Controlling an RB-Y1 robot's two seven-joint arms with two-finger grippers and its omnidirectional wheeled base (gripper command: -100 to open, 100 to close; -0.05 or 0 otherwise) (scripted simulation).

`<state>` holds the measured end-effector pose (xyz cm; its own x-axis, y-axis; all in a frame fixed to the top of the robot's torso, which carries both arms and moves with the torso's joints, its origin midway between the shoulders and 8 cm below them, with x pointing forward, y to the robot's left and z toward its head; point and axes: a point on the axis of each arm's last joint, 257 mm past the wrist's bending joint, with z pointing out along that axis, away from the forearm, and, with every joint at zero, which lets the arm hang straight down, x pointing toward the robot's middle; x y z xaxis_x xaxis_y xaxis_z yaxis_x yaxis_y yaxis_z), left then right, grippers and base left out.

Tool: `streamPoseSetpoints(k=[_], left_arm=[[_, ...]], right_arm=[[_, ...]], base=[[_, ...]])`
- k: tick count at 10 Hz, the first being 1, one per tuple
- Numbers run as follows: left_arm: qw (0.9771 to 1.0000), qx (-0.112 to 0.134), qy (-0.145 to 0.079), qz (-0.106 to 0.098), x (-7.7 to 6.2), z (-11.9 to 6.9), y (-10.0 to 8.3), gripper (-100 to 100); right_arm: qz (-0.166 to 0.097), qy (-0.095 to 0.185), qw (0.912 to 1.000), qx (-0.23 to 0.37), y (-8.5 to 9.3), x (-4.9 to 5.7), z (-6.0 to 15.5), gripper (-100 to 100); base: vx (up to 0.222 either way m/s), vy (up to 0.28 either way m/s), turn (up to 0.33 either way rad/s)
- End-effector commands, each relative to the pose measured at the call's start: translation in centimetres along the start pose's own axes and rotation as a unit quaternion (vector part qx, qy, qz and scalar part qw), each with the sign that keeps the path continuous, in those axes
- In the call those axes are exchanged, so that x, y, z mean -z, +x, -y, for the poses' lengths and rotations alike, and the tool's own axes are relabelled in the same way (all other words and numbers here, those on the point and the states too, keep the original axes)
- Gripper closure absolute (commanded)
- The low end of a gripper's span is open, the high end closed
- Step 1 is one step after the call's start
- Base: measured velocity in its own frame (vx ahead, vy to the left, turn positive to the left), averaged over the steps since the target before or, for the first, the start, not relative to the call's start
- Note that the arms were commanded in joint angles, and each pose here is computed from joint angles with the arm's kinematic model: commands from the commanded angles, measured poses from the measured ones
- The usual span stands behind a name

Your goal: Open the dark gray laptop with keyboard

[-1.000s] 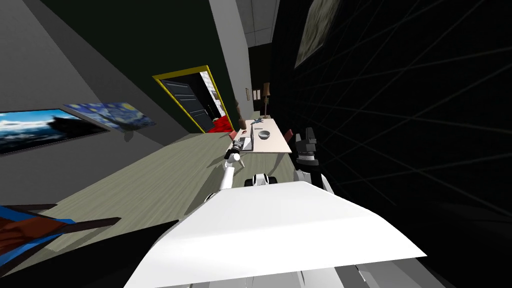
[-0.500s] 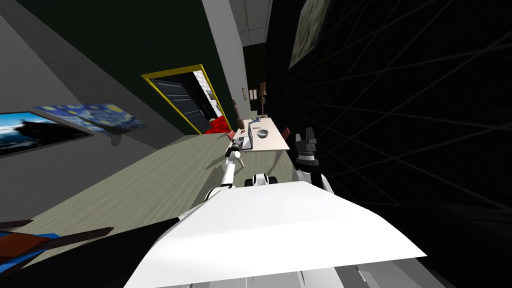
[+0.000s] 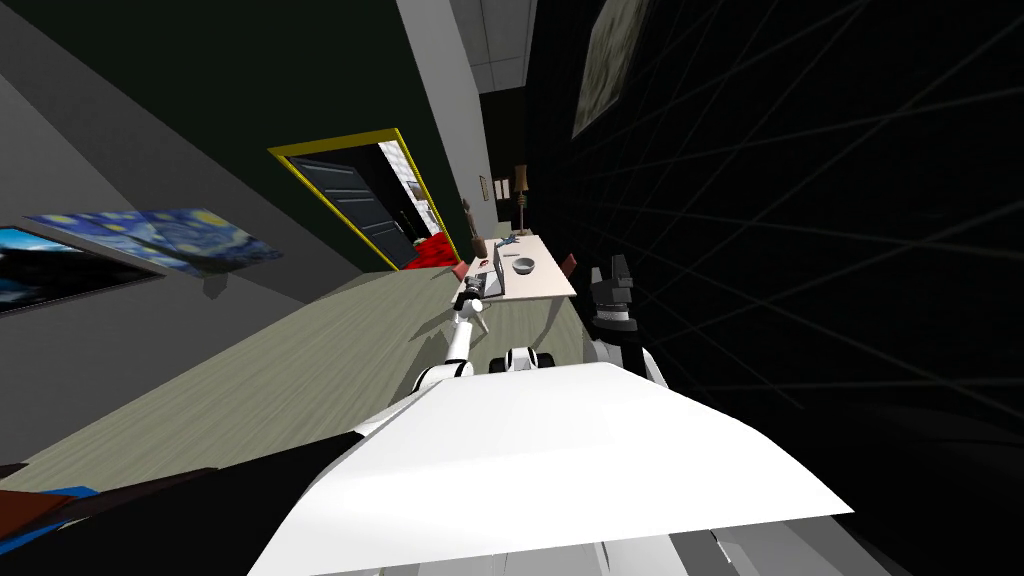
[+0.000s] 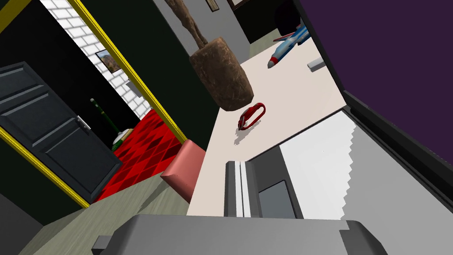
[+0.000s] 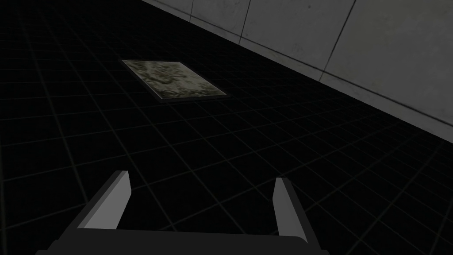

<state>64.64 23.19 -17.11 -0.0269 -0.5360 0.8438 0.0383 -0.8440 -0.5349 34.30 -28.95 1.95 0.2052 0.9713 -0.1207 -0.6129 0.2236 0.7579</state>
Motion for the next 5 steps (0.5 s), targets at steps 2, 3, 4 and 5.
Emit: streamPoseSetpoints(k=[2,3,4,5], left_arm=[[0.9998,0.012,-0.006,0.016,-1.2,-1.1,-1.3,100],[0.9998,0.012,-0.006,0.016,-1.2,-1.1,-1.3,100],[0.9992,0.033,0.020,0.006,-2.2,0.6,-0.2,100],[0.9993,0.033,0.020,0.001,-2.6,0.5,0.5,100]], right_arm=[[0.000,0.000,1.0000,0.000,0.0,0.0,0.0,0],[0.000,0.000,1.0000,0.000,0.0,0.0,0.0,0],[0.000,0.000,1.0000,0.000,0.0,0.0,0.0,0],[0.000,0.000,1.0000,0.000,0.0,0.0,0.0,0]], base=[[-0.045,0.028,0.023],[0.000,-0.007,0.002],[-0.080,0.050,-0.189],[-0.100,0.073,-0.145]])
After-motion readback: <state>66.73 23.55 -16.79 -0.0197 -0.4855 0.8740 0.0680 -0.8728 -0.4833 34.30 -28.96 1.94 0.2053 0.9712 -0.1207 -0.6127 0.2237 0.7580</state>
